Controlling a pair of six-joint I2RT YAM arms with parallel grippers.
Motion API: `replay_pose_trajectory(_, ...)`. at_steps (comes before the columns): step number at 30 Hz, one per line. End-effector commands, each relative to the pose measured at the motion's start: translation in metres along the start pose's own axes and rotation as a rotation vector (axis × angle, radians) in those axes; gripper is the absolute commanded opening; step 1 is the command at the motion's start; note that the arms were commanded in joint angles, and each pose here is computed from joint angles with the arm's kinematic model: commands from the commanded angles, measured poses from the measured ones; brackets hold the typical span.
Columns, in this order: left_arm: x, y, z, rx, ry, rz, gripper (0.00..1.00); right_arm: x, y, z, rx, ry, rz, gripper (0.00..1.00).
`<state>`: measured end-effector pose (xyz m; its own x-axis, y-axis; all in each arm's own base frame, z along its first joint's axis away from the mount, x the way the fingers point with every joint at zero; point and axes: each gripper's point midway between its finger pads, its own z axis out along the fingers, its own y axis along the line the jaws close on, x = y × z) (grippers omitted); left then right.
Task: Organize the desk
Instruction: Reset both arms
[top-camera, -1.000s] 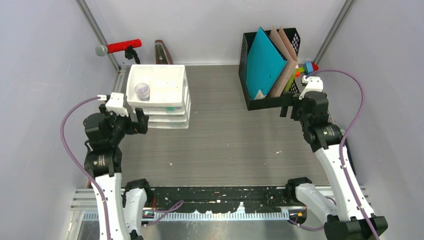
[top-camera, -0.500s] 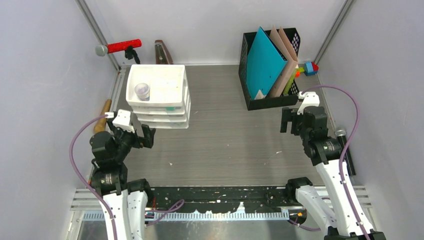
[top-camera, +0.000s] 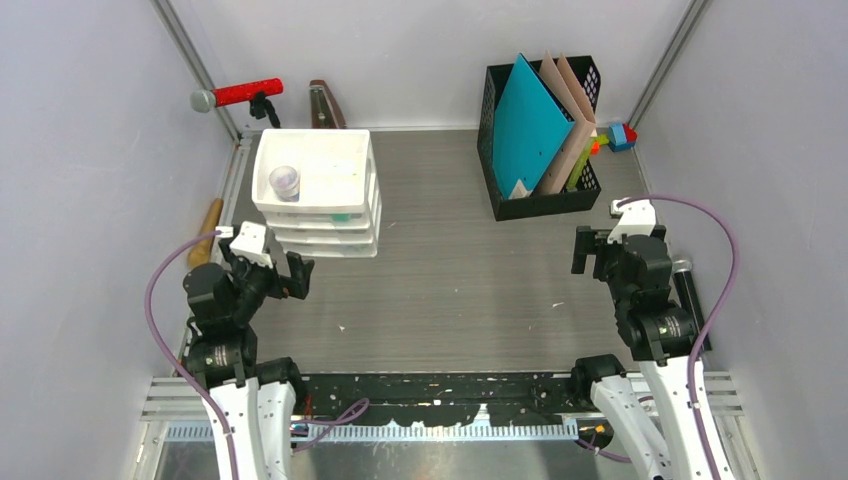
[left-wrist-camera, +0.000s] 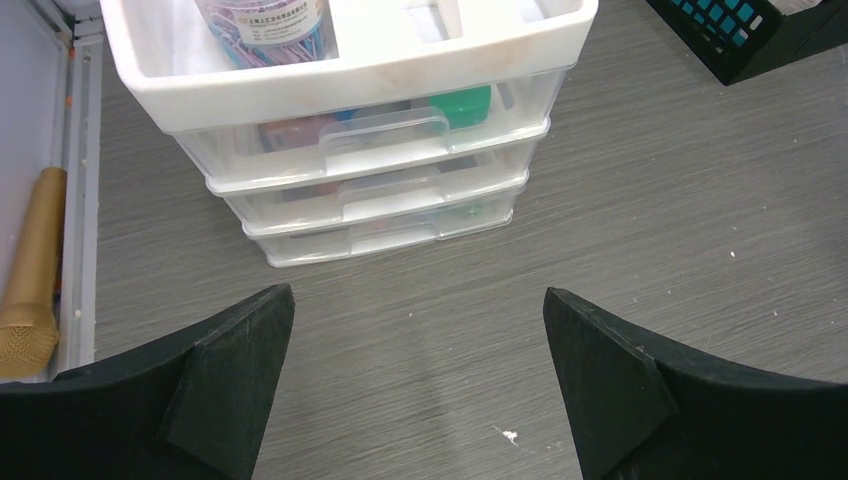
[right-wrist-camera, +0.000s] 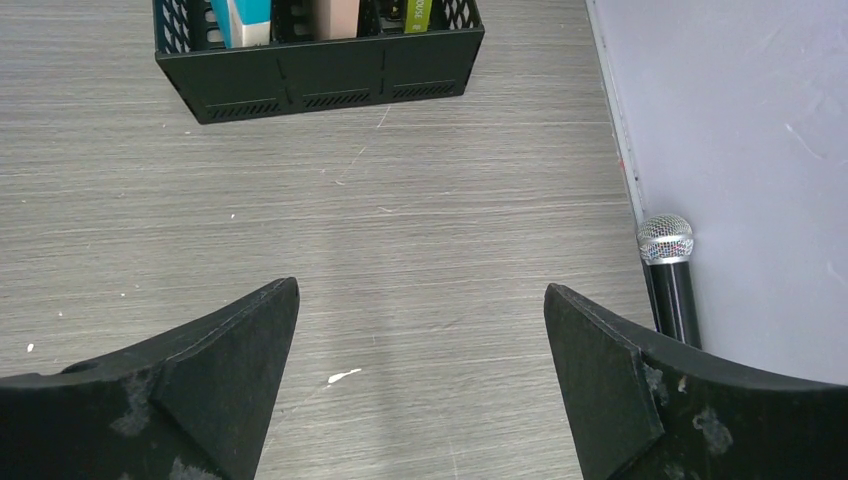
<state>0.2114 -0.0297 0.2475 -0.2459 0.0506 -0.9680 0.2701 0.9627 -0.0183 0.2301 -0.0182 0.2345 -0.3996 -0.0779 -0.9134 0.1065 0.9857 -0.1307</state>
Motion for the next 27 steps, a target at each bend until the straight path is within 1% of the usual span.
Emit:
replay_pose_trajectory(1,-0.0091,0.0023,0.0035,0.009,-0.033,0.026,1.00,-0.0063,-0.0005,-0.0004,-0.007,-0.041,-0.020,1.00)
replay_pose_trajectory(12,-0.0035,0.0032,0.0070,0.020,-0.017,0.024,1.00,-0.0025,0.0047,-0.0046,-0.048,-0.049,-0.051,1.00)
replay_pose_trajectory(27,-0.0014,0.0019,0.0065,0.027,-0.018,0.038,1.00,-0.0044,0.0011,-0.0058,-0.032,-0.056,-0.048,1.00)
